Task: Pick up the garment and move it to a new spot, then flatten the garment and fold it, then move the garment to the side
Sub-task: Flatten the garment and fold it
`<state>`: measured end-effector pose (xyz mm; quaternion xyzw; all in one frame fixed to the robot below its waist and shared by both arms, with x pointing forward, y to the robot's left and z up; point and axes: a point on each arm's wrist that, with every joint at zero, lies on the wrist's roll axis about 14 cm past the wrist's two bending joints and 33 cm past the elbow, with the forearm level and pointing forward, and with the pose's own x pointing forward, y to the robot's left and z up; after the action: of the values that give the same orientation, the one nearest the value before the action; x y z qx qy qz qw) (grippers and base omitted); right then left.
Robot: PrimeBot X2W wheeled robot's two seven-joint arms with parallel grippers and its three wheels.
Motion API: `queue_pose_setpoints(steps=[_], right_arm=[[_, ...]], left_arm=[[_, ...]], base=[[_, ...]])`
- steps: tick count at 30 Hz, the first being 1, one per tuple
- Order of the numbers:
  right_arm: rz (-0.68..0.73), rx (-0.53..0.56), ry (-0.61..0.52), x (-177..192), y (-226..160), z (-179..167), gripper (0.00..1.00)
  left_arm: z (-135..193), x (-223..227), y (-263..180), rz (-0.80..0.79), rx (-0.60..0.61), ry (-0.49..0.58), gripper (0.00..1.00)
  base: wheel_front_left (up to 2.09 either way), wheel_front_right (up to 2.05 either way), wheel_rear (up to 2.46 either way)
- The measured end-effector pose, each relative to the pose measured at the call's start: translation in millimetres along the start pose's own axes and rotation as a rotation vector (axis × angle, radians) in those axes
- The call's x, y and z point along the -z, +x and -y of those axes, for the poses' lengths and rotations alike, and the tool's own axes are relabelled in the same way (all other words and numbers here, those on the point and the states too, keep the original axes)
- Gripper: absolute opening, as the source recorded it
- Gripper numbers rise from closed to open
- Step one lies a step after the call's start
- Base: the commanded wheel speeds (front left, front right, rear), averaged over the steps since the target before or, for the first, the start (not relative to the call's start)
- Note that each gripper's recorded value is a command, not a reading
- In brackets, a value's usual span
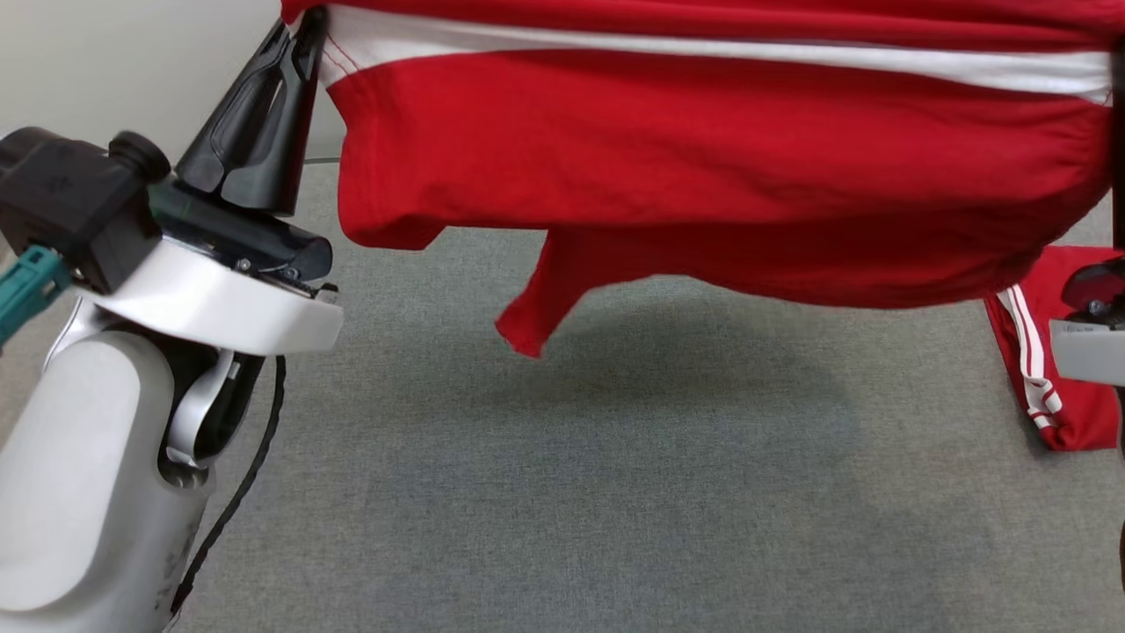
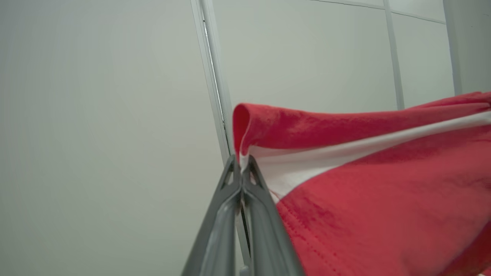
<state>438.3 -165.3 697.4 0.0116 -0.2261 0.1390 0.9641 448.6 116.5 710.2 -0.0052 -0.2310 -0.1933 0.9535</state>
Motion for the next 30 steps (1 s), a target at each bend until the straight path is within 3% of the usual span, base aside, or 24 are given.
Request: queue_pose_setpoints(steps=[11,19,25,30], right_arm=[[-0.054,-0.018,0.055,30.0,42.7,5.9,0.0],[-0.044,-0.058,0.107,66.1,121.1,-0.8,0.0],[-0.109,-0.057,0.151,122.2,151.6,-15.5,0.0],[-0.3,-0.051,0.177,201.8,130.0,-33.2,0.0]], left_arm=[[-14.4,35.2,39.2,-0.052,0.0,-0.057,0.0],[-53.8,72.2,100.5,-0.044,-0.066,-0.064,0.0],[-74.1,136.7,113.0,-0.177,-0.142,-0.105,0.0],[-70.2,217.7,81.7,-0.39,-0.212,-0.197,0.0]], base=[[0.0,0.0,0.0],[0.0,0.0,0.0],[0.0,0.0,0.0],[0.0,0.0,0.0]])
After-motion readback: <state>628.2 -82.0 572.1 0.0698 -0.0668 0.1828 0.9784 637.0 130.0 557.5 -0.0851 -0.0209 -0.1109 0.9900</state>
